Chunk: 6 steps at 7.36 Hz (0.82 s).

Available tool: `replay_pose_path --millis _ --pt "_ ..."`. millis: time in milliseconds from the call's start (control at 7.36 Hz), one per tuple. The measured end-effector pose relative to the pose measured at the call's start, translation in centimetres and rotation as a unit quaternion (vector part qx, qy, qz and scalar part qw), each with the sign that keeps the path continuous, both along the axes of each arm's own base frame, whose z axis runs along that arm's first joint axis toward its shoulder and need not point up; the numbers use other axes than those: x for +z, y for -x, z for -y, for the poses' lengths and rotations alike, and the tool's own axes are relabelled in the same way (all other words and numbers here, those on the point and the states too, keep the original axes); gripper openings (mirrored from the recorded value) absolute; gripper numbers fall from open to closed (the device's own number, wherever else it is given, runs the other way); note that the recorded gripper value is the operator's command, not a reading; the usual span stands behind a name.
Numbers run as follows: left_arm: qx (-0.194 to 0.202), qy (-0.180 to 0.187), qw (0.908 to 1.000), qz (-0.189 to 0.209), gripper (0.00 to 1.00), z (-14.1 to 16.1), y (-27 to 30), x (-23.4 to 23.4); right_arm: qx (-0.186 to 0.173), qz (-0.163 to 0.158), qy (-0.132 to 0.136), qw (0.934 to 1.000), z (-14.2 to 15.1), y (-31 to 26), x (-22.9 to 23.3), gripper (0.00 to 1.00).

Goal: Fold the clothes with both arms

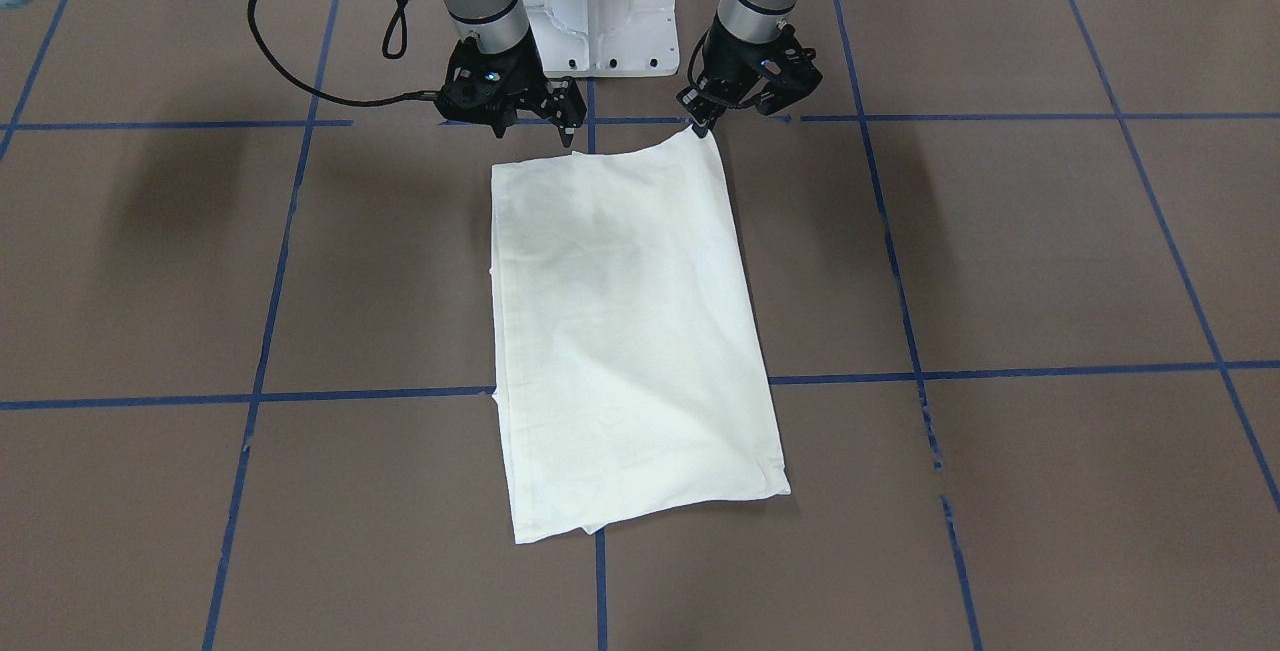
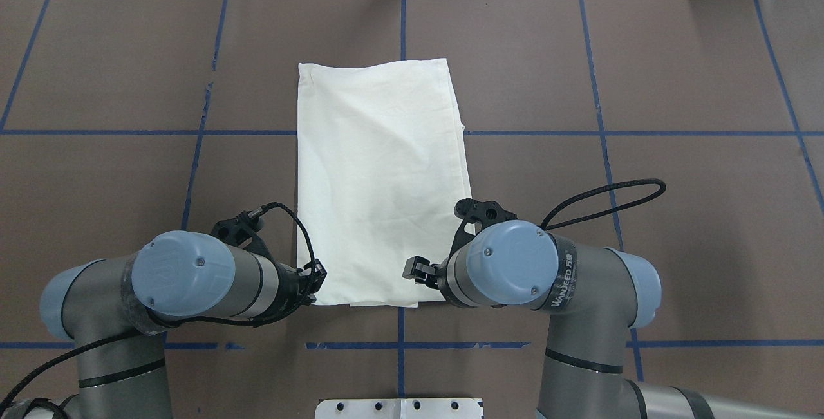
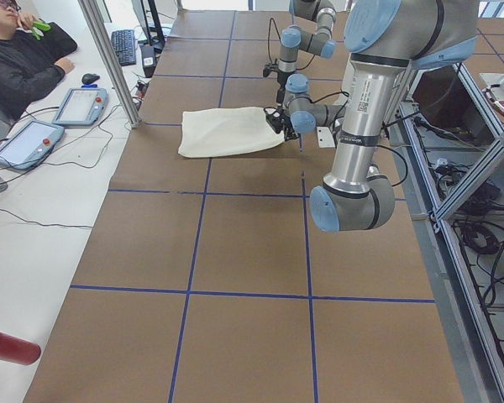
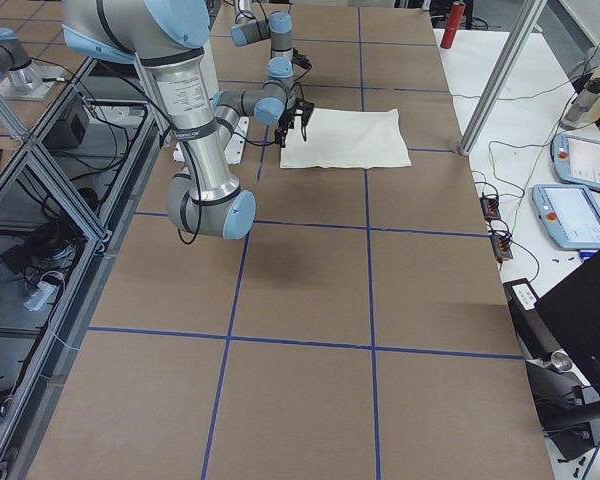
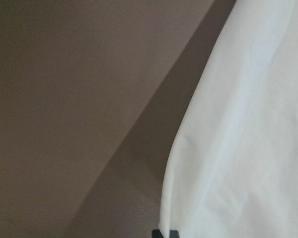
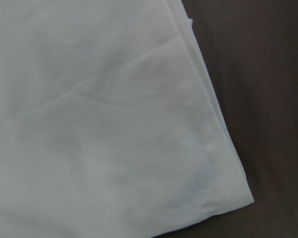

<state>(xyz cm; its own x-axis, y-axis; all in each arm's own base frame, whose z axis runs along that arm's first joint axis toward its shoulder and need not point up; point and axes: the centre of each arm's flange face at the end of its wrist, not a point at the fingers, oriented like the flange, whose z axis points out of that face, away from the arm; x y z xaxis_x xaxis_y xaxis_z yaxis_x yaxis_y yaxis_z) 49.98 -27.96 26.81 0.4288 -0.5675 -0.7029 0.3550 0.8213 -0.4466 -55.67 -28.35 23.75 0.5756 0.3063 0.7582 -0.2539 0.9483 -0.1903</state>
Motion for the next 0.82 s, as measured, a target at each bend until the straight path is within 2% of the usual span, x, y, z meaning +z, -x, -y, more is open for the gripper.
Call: replay_pose_path --millis 272,815 --pt "0.002 0.0 1.0 0.001 0.0 -0.1 -0.3 0.2 0.019 -0.031 0.004 0.9993 0.2 2.4 2.4 1.0" --pt "0.004 0.0 1.0 0.002 0.0 -0.3 -0.5 0.4 0.031 -0.045 0.007 0.9985 1.3 3.0 3.4 1.0"
